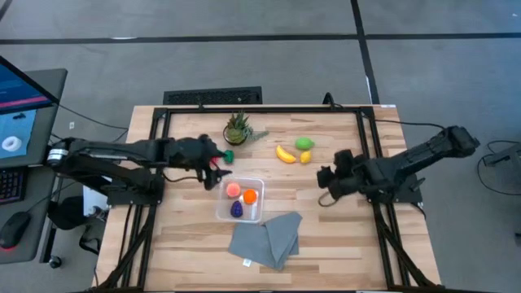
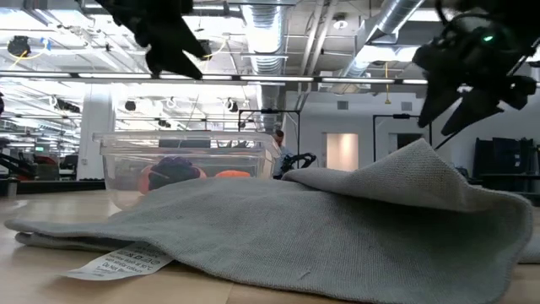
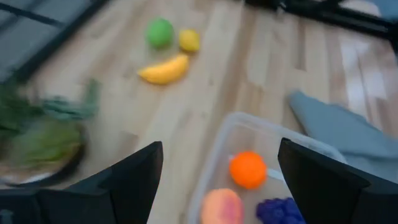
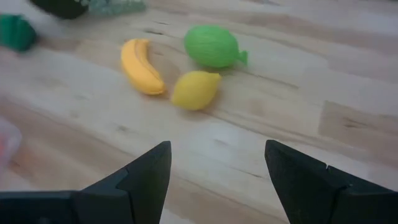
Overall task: Pick and placing Produce into tupperware
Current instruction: Put the yellow lemon into the transparent container
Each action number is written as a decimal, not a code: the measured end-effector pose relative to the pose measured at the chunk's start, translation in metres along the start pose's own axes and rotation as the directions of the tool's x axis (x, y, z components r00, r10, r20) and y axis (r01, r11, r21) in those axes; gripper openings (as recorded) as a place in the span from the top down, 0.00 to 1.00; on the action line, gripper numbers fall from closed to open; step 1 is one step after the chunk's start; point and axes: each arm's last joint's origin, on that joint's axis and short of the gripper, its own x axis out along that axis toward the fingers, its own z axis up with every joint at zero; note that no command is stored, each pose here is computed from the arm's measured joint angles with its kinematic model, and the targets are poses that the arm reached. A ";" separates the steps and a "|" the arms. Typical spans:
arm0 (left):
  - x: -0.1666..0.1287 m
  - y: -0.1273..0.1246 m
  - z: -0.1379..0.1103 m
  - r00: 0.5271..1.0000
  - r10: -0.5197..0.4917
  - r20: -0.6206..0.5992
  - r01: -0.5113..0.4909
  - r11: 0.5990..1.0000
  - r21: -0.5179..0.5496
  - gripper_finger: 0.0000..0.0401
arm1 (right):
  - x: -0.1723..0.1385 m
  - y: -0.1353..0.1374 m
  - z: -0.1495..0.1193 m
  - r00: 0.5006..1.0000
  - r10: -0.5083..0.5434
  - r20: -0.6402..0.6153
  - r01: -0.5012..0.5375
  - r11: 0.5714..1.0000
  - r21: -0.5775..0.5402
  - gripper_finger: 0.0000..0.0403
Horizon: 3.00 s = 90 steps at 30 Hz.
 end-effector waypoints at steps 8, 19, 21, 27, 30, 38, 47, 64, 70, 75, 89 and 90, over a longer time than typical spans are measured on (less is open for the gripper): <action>-0.045 0.023 0.000 0.991 0.115 0.069 -0.113 0.993 -0.029 0.24 | 0.028 0.010 0.038 0.992 0.110 -0.053 -0.098 0.976 0.195 0.30; -0.094 0.041 -0.019 0.976 0.202 0.077 -0.198 0.979 -0.058 0.24 | 0.074 0.021 0.062 0.976 0.137 -0.167 -0.078 0.945 0.317 0.30; -0.103 0.043 -0.020 0.970 0.217 0.110 -0.210 0.975 -0.072 0.24 | 0.079 0.026 0.065 0.975 0.125 -0.183 -0.063 0.947 0.315 0.30; -0.121 0.046 -0.026 0.956 0.242 0.167 -0.228 0.969 -0.098 0.24 | 0.092 0.037 0.075 0.975 0.045 -0.218 0.016 0.962 0.271 0.30; -0.126 0.046 -0.029 0.954 0.245 0.170 -0.230 0.968 -0.104 0.24 | 0.094 0.040 0.081 0.975 0.019 -0.221 0.042 0.963 0.267 0.30; -0.131 0.047 -0.034 0.954 0.249 0.168 -0.236 0.967 -0.096 0.24 | 0.098 0.033 0.087 0.968 -0.050 -0.245 0.124 0.947 0.296 0.30; -0.130 0.047 -0.038 0.959 0.257 0.122 -0.259 0.966 -0.001 0.24 | 0.097 0.028 0.084 0.954 -0.098 -0.282 0.199 0.913 0.356 0.30; -0.130 0.048 -0.038 0.957 0.264 0.121 -0.270 0.962 0.045 0.24 | 0.107 0.030 0.078 0.940 -0.112 -0.322 0.242 0.884 0.400 0.30; -0.130 0.047 -0.039 0.960 0.257 0.111 -0.262 0.965 0.033 0.24 | 0.124 0.039 0.073 0.941 -0.086 -0.328 0.223 0.885 0.409 0.30; -0.130 0.047 -0.041 0.964 0.248 0.094 -0.250 0.968 0.014 0.24 | 0.132 0.039 0.068 0.929 -0.109 -0.354 0.251 0.887 0.387 0.30; -0.130 0.047 -0.042 0.965 0.249 0.080 -0.250 0.968 0.008 0.24 | 0.142 0.037 0.067 0.929 -0.141 -0.341 0.273 0.884 0.379 0.30; -0.130 0.047 -0.042 0.965 0.249 0.080 -0.250 0.968 0.008 0.24 | 0.142 0.036 0.068 0.929 -0.143 -0.341 0.274 0.884 0.378 0.30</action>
